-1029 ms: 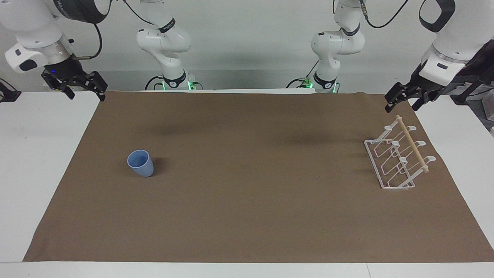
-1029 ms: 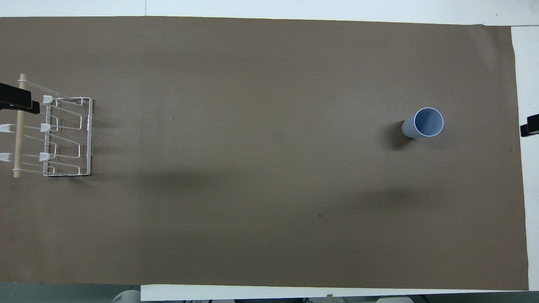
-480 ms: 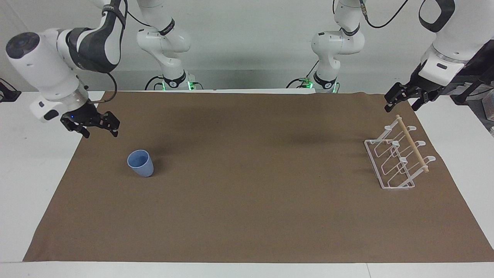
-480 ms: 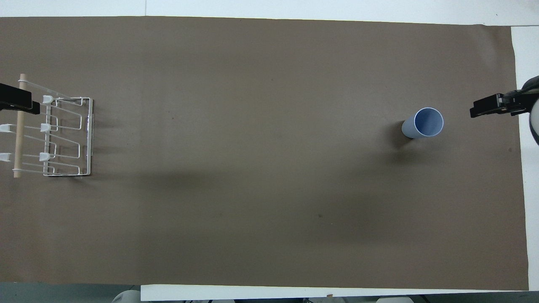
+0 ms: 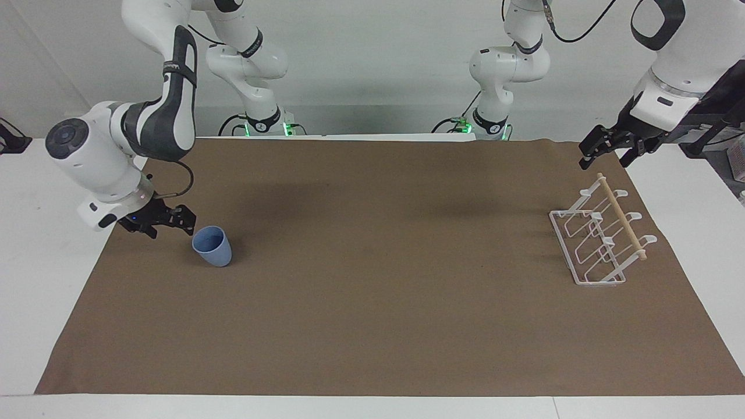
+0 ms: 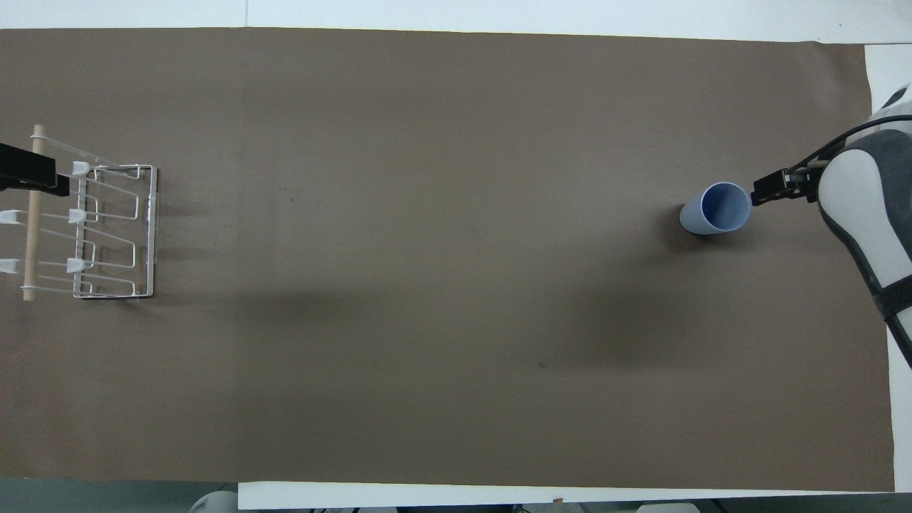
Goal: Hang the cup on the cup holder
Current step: 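Reach the right gripper to the blue cup and grasp its rim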
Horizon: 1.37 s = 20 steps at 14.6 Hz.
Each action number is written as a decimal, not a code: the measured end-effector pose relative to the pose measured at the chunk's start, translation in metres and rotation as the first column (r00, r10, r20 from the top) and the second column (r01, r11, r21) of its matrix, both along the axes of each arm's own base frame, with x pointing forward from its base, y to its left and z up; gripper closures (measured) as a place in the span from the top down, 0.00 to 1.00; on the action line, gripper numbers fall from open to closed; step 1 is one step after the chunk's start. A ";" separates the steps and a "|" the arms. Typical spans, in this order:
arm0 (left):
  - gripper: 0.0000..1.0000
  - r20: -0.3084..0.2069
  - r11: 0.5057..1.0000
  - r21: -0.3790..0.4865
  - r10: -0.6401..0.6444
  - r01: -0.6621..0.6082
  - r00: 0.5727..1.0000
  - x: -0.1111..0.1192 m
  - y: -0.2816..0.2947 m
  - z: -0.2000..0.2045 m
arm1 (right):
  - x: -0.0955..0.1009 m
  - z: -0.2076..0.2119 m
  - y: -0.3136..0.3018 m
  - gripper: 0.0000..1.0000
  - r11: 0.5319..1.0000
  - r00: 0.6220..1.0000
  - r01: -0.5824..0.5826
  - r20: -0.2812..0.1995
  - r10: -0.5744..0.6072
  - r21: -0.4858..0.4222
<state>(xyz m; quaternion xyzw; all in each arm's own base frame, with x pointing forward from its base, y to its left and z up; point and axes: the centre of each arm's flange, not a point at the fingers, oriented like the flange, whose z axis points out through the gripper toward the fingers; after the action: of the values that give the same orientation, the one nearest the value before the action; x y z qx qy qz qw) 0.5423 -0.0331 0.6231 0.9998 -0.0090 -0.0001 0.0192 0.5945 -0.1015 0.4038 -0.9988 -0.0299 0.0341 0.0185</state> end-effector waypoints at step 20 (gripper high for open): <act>1.00 0.001 1.000 0.000 0.004 -0.004 1.000 -0.001 0.002 0.001 | -0.005 -0.037 0.021 0.06 0.998 0.998 -0.057 0.013 0.057 0.009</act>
<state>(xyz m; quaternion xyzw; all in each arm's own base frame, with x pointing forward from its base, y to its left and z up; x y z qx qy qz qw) 0.5413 -0.0309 0.6236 0.9998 -0.0070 0.0002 0.0193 0.5893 -0.0803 0.3667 -0.9976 -0.0587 0.0280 0.0219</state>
